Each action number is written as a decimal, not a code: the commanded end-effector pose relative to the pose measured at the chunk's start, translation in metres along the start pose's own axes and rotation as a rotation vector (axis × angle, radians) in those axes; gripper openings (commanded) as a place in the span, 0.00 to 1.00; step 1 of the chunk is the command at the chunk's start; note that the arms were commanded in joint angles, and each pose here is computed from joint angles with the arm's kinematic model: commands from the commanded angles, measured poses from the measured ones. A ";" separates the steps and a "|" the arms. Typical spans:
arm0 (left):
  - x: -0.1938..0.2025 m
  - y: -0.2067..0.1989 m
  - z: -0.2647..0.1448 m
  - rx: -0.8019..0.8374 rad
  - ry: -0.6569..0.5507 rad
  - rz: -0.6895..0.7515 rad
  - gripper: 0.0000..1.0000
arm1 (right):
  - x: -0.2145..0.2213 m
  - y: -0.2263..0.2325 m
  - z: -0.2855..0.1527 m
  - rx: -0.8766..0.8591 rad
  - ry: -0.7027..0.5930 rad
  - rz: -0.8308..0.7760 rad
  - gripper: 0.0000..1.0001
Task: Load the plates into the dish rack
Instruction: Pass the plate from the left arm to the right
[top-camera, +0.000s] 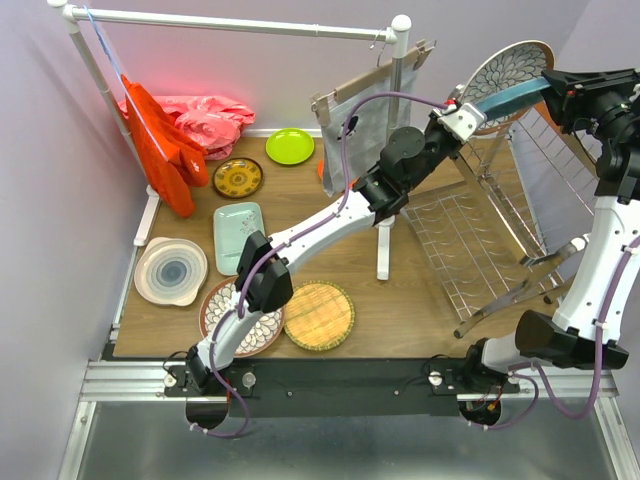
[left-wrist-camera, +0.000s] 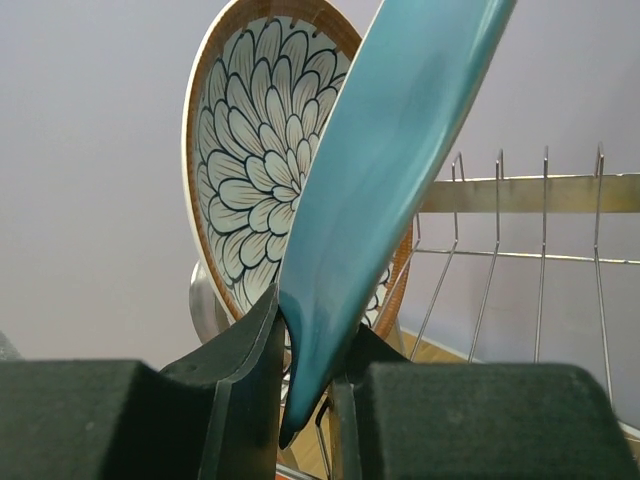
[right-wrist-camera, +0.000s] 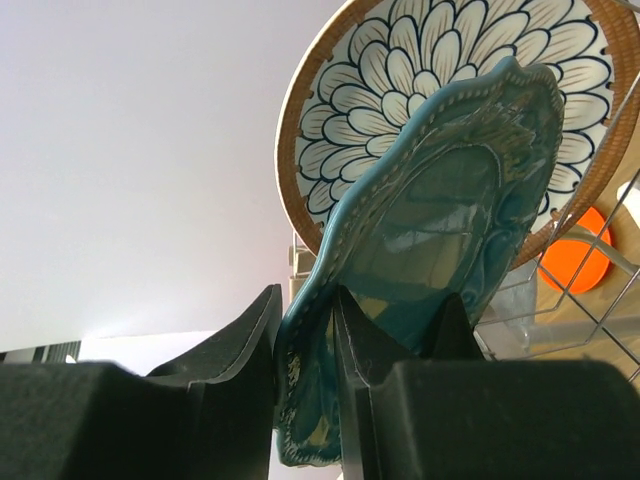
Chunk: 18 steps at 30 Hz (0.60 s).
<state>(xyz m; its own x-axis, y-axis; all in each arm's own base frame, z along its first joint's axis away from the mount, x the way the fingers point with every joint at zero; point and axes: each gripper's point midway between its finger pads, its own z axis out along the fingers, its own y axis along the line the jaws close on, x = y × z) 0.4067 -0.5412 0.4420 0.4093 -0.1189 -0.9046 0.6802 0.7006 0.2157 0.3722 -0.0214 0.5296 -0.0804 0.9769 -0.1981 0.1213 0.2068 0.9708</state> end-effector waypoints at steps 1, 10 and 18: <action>-0.071 0.008 -0.006 -0.002 -0.164 -0.058 0.32 | -0.004 0.016 -0.008 -0.056 -0.010 -0.016 0.26; -0.074 0.005 -0.008 0.017 -0.169 -0.065 0.44 | -0.012 0.013 -0.009 -0.050 -0.032 -0.014 0.25; -0.082 -0.002 -0.015 0.064 -0.187 -0.072 0.52 | -0.024 0.011 -0.009 -0.043 -0.068 -0.018 0.25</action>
<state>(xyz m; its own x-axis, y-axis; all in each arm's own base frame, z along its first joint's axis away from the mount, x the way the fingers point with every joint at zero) 0.4027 -0.5323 0.4475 0.4205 -0.1324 -0.8976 0.6942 0.6839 0.2243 0.3689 -0.0297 0.5231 -0.0753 0.9819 -0.1737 0.1524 0.1835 0.9711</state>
